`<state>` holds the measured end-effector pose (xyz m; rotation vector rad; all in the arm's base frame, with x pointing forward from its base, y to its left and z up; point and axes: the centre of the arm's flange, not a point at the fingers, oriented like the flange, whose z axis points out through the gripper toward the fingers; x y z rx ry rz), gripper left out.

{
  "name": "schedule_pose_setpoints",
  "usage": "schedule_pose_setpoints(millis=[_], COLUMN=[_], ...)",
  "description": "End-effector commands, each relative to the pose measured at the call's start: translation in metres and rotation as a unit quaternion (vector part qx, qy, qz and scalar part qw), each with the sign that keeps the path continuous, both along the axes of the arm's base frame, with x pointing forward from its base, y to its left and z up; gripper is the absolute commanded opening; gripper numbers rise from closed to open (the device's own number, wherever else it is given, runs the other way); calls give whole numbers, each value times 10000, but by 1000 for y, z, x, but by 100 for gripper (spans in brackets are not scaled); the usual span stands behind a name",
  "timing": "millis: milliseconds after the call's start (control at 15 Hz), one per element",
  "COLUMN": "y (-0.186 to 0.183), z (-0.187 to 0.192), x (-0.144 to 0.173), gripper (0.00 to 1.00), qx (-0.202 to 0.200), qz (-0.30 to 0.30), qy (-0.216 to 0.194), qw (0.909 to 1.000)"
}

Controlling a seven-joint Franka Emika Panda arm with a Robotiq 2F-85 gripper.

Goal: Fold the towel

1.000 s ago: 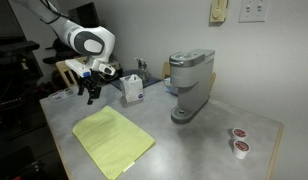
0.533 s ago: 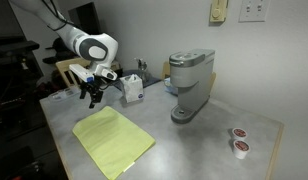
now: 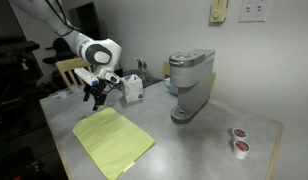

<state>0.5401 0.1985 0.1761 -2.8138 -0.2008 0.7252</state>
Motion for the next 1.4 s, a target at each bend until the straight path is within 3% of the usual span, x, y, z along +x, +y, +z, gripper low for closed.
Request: schedule_pose_setpoints(millis=[0, 1133, 1333], y=[5, 4, 3], z=[-3, -15, -18], x=[7, -1, -1], gripper=[100, 100, 100], qx=[-93, -87, -241], qz=[85, 25, -2], qy=[14, 64, -229], qw=[9999, 9999, 9994])
